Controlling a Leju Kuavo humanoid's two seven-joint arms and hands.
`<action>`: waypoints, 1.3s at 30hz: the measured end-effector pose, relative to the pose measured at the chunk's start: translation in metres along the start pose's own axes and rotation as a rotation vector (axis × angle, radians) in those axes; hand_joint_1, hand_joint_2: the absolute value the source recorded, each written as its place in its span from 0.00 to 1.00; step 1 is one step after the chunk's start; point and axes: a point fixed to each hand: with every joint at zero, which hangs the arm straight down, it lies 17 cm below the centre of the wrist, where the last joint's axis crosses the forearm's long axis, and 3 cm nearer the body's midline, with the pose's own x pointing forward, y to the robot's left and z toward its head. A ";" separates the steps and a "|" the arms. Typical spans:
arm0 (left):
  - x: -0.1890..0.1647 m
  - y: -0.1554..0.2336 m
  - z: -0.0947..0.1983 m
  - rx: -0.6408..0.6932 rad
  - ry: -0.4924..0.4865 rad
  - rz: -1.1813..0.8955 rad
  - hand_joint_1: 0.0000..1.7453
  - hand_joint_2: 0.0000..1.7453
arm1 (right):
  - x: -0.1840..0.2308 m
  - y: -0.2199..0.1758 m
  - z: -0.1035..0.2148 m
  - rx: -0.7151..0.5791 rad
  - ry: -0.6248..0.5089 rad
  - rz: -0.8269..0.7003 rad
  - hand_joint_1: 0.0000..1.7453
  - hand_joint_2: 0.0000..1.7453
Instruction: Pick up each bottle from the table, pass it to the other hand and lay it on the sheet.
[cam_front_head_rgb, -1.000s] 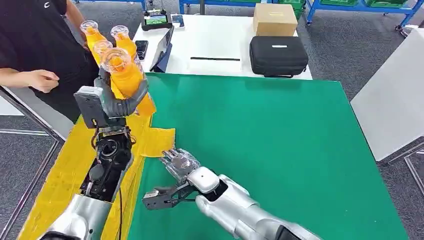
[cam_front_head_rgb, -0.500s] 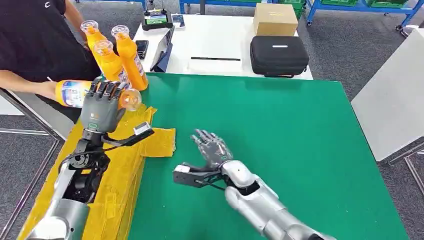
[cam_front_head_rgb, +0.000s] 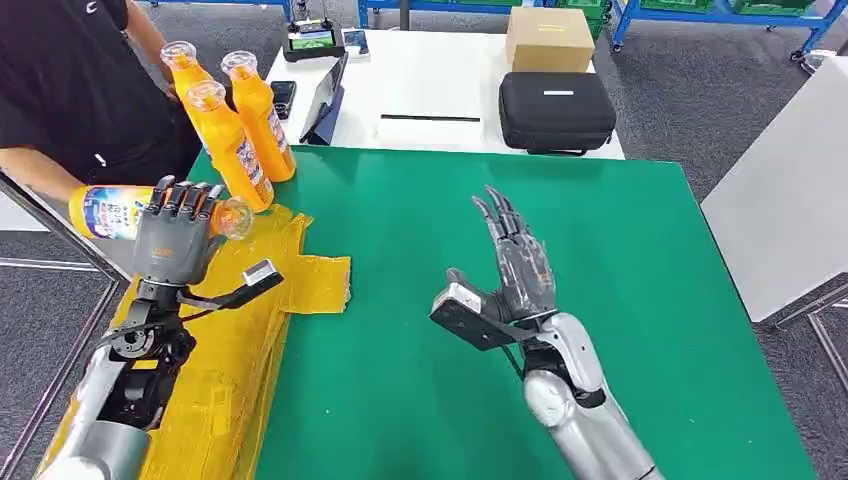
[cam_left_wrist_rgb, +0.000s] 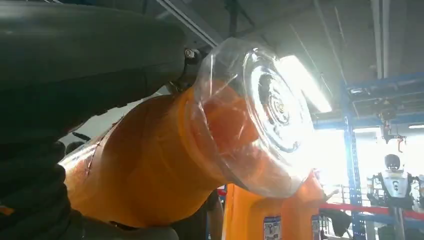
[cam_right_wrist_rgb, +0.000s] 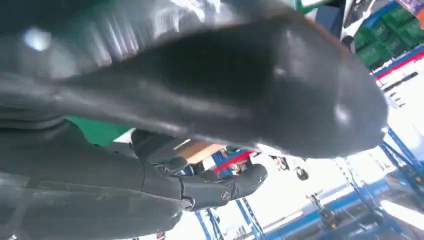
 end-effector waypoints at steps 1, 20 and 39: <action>0.000 0.000 0.000 0.000 0.000 0.000 1.00 1.00 | 0.000 -0.002 0.000 -0.004 -0.001 0.000 0.00 0.00; 0.030 -0.060 0.040 -0.172 -0.012 0.109 1.00 1.00 | 0.023 -0.135 0.007 -0.368 -0.116 -0.136 0.00 0.00; 0.129 -0.141 0.127 -0.497 -0.049 0.373 0.00 0.00 | 0.008 -0.145 0.011 -0.408 -0.087 -0.145 0.00 0.00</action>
